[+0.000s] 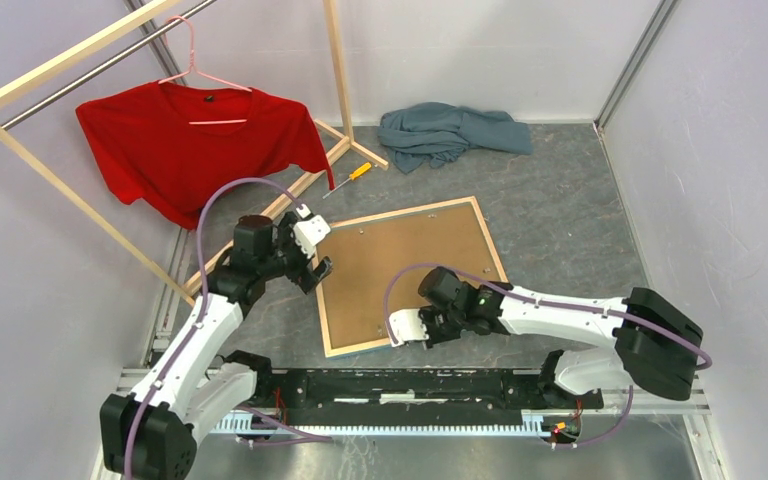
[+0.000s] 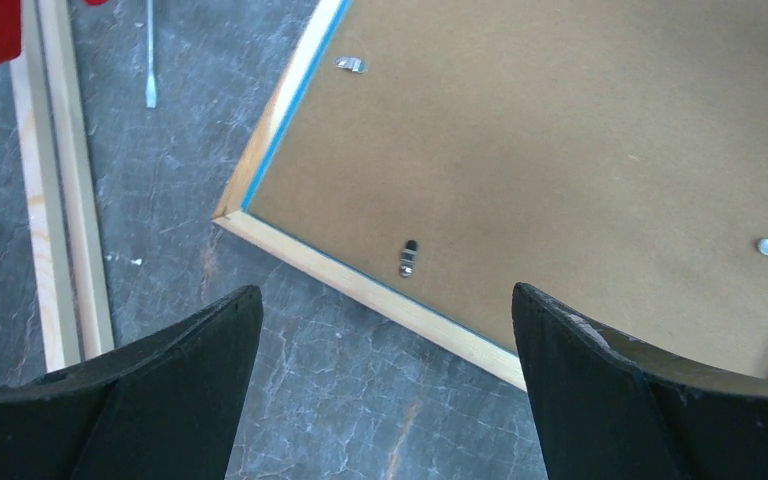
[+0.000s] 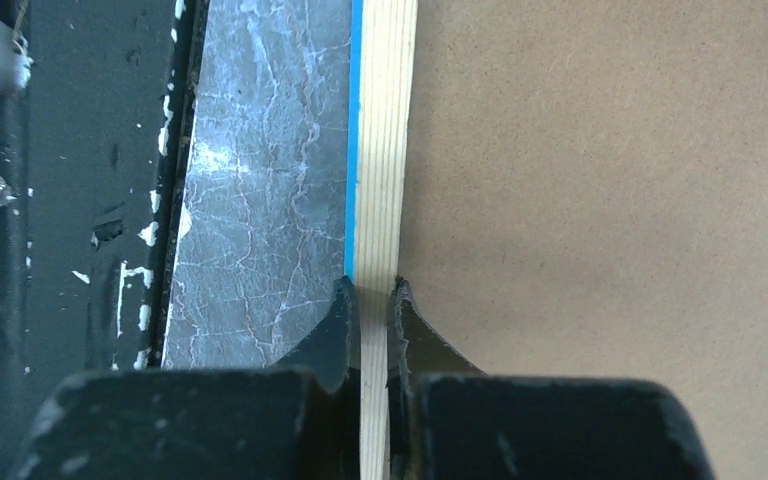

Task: Take the photo out of the frame
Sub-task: Turn over the photo frame at the center of the board.

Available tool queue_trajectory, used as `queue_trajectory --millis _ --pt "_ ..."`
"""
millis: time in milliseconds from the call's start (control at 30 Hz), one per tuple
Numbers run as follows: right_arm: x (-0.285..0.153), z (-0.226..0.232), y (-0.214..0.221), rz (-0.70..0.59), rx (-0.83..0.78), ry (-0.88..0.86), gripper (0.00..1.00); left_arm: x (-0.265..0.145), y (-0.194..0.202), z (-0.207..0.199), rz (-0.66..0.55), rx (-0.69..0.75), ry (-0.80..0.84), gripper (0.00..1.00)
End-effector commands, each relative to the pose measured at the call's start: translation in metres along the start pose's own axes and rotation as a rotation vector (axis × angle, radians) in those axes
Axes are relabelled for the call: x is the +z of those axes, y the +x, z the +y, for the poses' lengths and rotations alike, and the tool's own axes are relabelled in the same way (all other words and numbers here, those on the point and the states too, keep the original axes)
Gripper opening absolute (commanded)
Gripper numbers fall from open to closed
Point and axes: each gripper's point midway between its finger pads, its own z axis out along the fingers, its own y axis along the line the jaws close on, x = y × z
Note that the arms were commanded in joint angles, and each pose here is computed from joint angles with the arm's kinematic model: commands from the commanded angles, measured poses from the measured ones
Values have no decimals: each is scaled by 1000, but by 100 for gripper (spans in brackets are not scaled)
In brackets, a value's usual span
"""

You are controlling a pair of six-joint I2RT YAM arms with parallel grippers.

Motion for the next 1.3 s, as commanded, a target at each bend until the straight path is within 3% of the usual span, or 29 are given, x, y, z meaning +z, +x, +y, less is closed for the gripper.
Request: queue_trajectory --millis 0,300,733,1267 --pt "-23 -35 -39 -121 28 59 0 -14 -30 -11 -91 102 87 100" --pt "-55 -64 -50 -189 164 23 0 -30 -58 -38 -112 225 265 100" --pt "-84 -94 -64 -252 276 -20 0 -59 -95 -84 -81 475 376 100" --pt "-107 -141 -80 -328 413 -78 0 -42 -71 -72 -1 631 204 100"
